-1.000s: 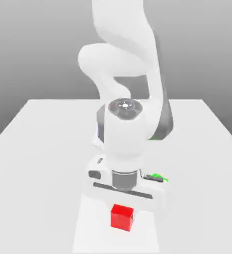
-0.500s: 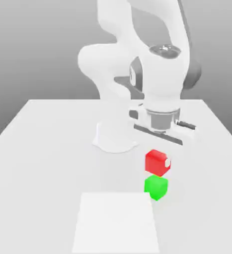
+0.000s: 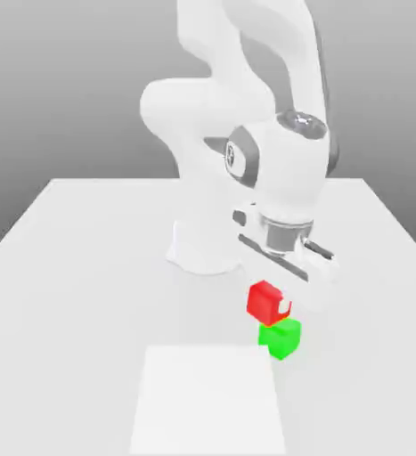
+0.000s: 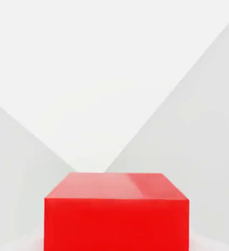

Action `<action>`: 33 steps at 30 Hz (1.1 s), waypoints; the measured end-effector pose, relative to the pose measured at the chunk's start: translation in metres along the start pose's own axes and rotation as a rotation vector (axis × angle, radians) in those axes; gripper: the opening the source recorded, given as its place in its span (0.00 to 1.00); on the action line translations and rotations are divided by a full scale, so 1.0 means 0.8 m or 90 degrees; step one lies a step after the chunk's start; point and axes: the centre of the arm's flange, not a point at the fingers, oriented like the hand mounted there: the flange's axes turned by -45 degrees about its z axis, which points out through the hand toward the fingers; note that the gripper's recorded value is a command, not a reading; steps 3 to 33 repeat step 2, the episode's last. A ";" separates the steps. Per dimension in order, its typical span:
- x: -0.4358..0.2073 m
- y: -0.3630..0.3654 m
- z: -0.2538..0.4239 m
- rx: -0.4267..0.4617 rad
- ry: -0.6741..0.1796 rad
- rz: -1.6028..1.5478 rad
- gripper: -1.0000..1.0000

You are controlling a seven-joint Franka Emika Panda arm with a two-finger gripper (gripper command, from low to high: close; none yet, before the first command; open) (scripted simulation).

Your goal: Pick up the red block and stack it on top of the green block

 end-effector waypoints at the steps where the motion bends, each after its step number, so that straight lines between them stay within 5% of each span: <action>1: -0.001 0.000 0.003 0.002 -0.002 -0.001 0.00; 33: -0.002 -0.001 0.006 0.005 -0.005 -0.001 0.00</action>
